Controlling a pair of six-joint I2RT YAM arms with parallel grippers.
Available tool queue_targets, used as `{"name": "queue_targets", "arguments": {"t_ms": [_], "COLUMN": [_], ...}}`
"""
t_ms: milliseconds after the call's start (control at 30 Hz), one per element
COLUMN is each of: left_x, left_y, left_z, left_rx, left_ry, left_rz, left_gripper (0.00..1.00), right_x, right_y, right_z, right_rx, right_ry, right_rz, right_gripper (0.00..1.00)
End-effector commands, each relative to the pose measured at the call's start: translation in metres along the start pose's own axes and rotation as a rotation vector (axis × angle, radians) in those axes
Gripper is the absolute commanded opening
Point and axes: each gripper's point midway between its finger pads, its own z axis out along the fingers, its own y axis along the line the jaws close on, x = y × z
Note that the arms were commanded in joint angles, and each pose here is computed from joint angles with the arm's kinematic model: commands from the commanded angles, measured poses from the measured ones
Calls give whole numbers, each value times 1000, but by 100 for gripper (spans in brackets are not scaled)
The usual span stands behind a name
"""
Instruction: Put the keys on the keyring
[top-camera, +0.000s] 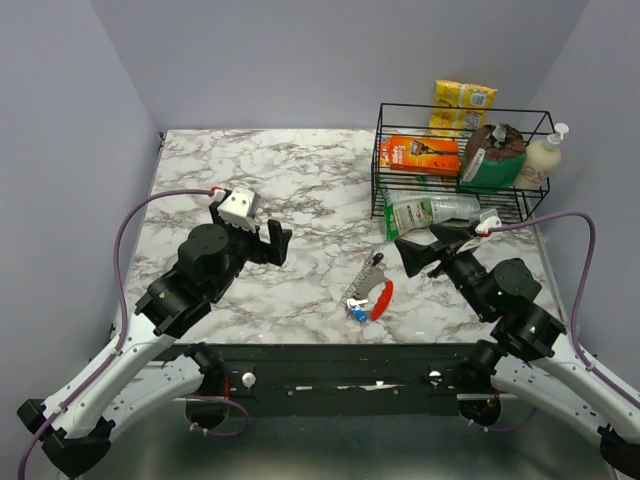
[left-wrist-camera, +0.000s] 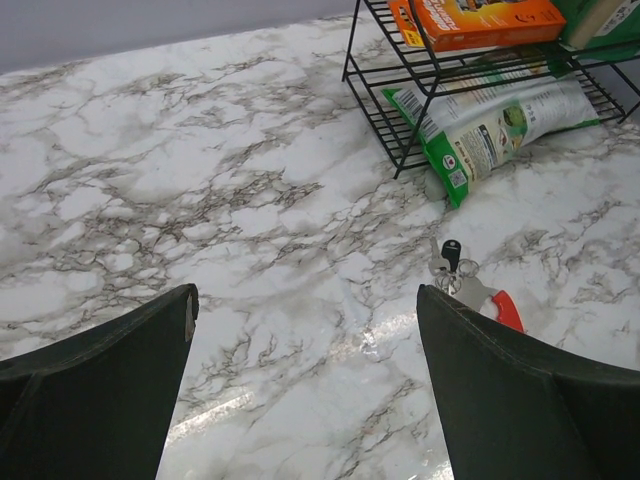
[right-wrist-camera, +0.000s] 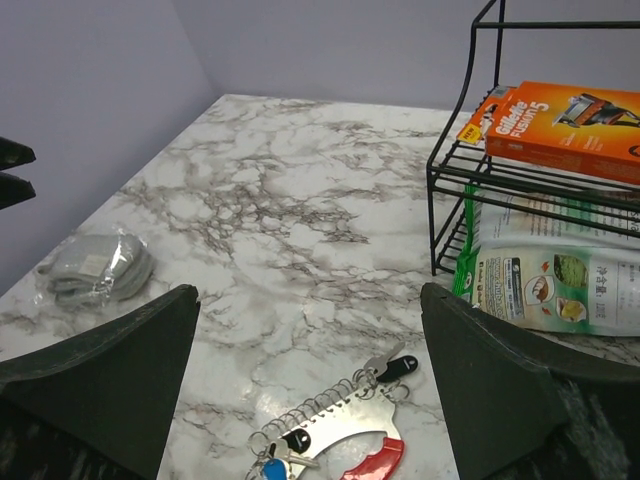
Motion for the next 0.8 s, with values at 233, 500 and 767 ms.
{"name": "queue_targets", "arguments": {"t_ms": [233,500,767], "left_x": [34,61,83], "left_y": [2,-6,-8], "left_z": [21,44,62], "left_rx": [-35,-18,-27], "left_ry": [109,197,257], "left_rz": [11,-2,-25], "left_gripper": [99,99,99], "right_x": [31,52,71], "right_y": [-25,-42,-58], "right_z": [8,13,14], "right_rx": [126,220,307], "right_ry": [33,63,96], "right_rz": [-48,-65,-83], "right_gripper": [100,100,100]}}
